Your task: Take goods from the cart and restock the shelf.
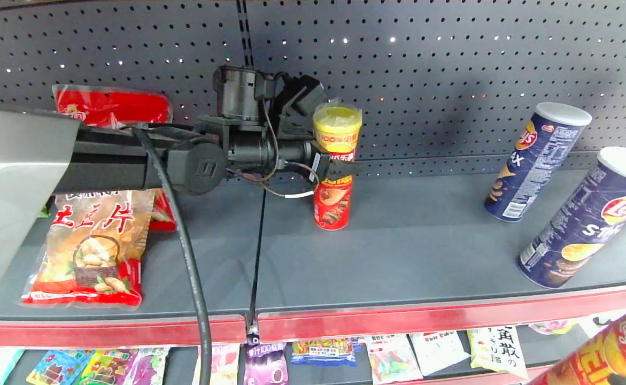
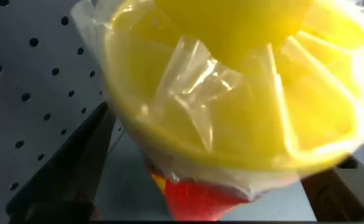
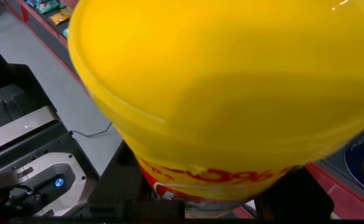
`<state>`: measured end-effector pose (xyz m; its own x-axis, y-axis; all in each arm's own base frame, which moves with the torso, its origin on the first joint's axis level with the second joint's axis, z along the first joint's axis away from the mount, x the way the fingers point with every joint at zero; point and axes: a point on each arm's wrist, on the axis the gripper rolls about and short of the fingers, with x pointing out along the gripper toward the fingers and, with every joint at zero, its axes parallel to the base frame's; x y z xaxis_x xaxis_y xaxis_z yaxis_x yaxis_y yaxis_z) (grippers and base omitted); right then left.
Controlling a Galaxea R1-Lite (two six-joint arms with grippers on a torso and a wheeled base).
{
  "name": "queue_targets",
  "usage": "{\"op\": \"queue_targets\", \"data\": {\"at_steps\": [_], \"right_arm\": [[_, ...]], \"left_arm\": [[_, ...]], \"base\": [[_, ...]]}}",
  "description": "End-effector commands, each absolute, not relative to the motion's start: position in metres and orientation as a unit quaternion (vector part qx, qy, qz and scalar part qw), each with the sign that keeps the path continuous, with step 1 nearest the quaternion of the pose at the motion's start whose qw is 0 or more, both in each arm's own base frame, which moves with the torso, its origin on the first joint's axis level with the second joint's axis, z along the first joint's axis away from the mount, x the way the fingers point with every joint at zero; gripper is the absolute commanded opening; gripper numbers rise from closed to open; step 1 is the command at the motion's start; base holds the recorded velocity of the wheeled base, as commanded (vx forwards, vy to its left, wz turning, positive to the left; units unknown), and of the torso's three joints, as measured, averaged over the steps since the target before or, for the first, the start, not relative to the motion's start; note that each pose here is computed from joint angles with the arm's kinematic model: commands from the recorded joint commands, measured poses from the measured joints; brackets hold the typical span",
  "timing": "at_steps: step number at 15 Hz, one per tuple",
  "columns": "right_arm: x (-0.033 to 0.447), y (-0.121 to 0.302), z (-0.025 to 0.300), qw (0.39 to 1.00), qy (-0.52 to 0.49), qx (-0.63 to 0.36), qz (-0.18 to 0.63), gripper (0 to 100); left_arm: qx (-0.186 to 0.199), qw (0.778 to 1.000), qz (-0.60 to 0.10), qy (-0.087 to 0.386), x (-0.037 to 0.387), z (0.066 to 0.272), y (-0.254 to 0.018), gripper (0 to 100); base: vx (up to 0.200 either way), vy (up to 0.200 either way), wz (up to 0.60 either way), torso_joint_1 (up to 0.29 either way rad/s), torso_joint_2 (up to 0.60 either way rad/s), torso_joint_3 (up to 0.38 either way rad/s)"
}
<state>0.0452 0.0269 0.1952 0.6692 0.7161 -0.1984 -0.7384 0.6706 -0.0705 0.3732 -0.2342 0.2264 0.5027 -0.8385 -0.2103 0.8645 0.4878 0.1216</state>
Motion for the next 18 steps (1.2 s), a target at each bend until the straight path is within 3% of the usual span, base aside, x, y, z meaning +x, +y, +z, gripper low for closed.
{"op": "queue_targets", "data": {"at_steps": [1,6,10,11,14,18], "right_arm": [[0.046,0.027,0.194,0.91,0.08,-0.073,0.4,0],[0.044,0.027,0.192,0.91,0.081,-0.072,0.4,0],[0.044,0.026,0.193,0.91,0.077,-0.073,0.4,0],[0.043,0.026,0.192,0.91,0.077,-0.073,0.4,0],[0.043,0.026,0.193,0.911,0.075,-0.073,0.4,0],[0.042,0.026,0.193,0.911,0.073,-0.072,0.4,0]], "left_arm": [[0.106,0.86,-0.496,0.061,0.374,0.227,-0.235,0],[0.107,0.859,-0.497,0.057,0.362,0.235,-0.229,0],[0.107,0.852,-0.507,0.074,0.325,0.242,-0.216,0],[0.105,0.844,-0.518,0.086,0.299,0.242,-0.212,0],[0.11,0.833,-0.531,0.11,0.266,0.231,-0.204,0],[0.11,0.836,-0.528,0.103,0.247,0.219,-0.199,0]], "base": [[0.0,0.0,0.0,0.0,0.0,0.0],[0.0,0.0,0.0,0.0,0.0,0.0],[0.0,0.0,0.0,0.0,0.0,0.0],[0.0,0.0,0.0,0.0,0.0,0.0],[0.0,0.0,0.0,0.0,0.0,0.0],[0.0,0.0,0.0,0.0,0.0,0.0]]}}
